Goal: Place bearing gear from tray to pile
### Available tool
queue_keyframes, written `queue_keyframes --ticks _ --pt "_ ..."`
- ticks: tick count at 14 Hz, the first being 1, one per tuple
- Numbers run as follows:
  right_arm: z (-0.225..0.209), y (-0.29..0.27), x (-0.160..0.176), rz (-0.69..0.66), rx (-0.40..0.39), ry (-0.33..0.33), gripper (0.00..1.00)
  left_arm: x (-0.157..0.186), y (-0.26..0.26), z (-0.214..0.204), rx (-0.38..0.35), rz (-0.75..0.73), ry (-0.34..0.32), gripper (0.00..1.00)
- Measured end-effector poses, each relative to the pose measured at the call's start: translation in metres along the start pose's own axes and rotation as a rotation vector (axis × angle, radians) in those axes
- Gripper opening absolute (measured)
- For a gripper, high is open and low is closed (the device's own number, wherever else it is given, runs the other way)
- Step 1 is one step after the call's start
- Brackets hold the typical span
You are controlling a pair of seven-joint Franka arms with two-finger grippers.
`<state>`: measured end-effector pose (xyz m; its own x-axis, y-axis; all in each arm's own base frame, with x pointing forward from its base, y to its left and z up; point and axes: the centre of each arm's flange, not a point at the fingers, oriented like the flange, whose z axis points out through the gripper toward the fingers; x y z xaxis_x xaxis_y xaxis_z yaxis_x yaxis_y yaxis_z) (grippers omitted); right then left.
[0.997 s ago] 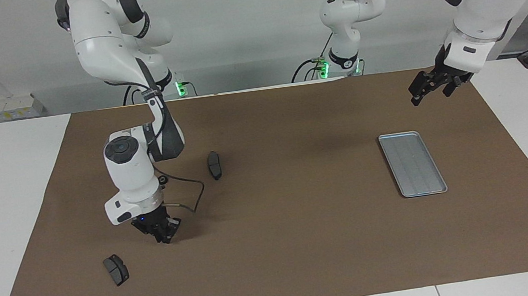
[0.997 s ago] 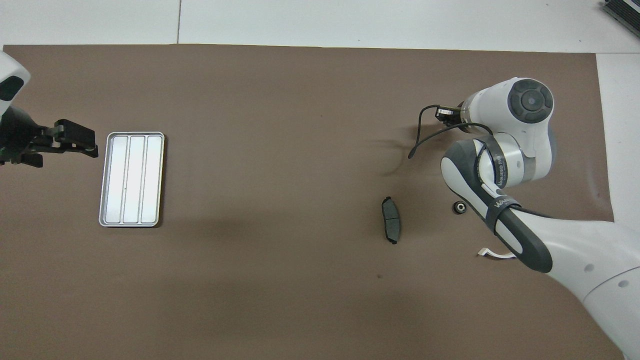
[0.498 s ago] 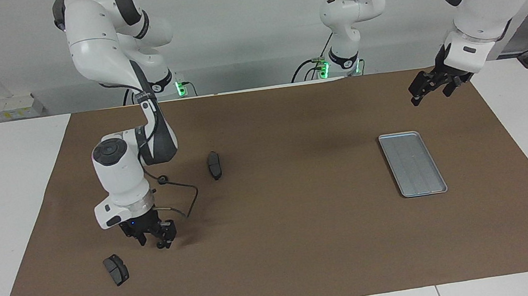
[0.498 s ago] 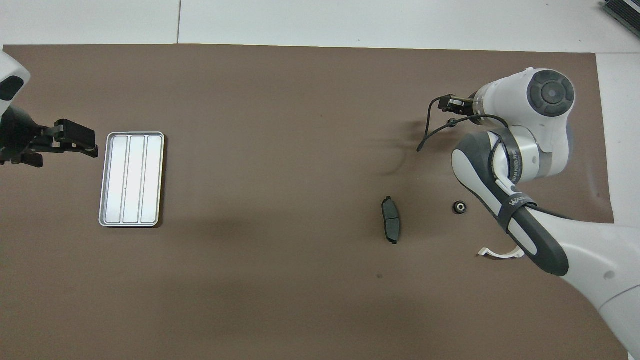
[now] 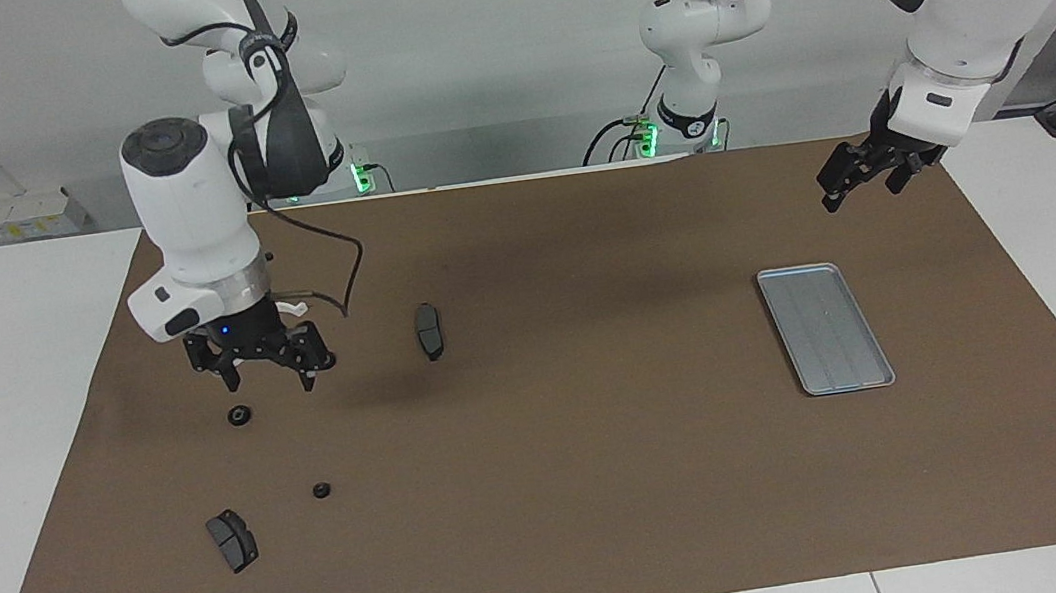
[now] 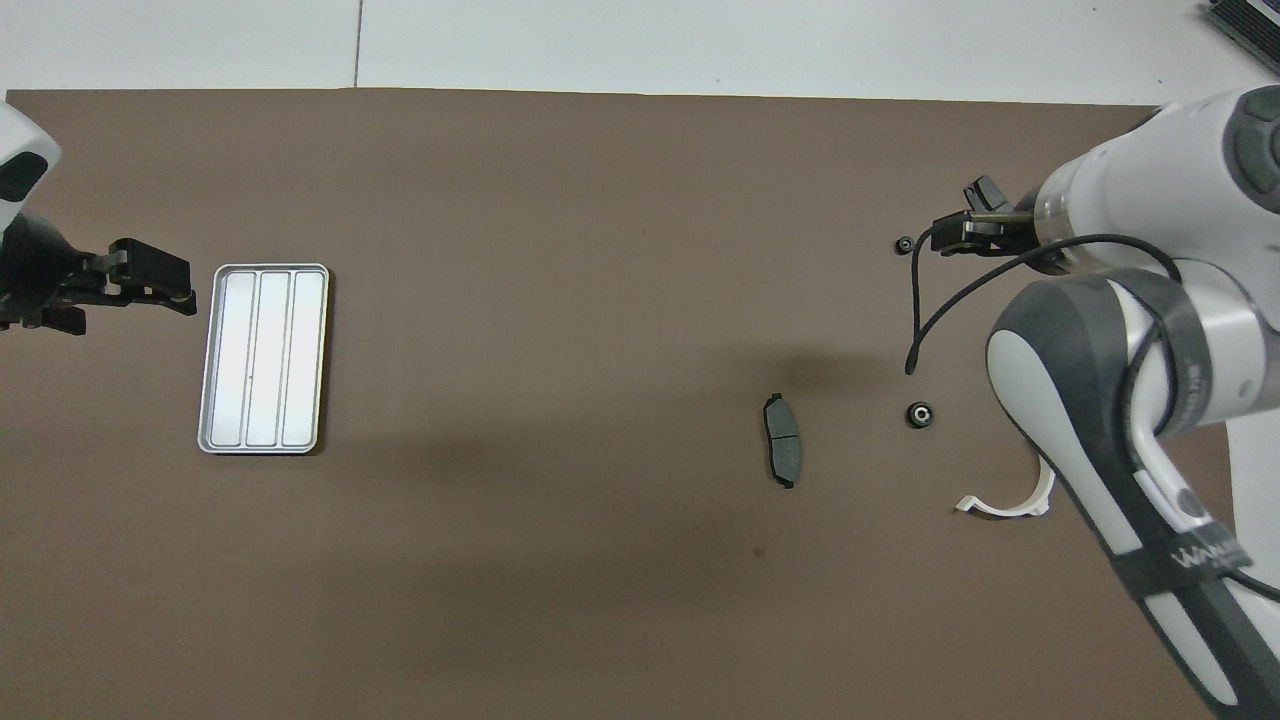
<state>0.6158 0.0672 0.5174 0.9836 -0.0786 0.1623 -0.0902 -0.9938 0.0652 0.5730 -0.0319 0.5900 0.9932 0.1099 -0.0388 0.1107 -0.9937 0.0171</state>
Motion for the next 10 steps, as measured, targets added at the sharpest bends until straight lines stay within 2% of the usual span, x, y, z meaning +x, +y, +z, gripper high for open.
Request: queue_keyframes --ticks 5,10 --pt "-0.067 -0.006 -0.018 -0.076 0.001 -0.060 1.00 0.000 0.000 0.000 0.000 0.000 0.000 1.00" --pt "-0.101 -0.001 -0.020 -0.115 0.008 -0.092 1.00 0.000 0.000 0.000 0.000 0.000 0.000 1.00"
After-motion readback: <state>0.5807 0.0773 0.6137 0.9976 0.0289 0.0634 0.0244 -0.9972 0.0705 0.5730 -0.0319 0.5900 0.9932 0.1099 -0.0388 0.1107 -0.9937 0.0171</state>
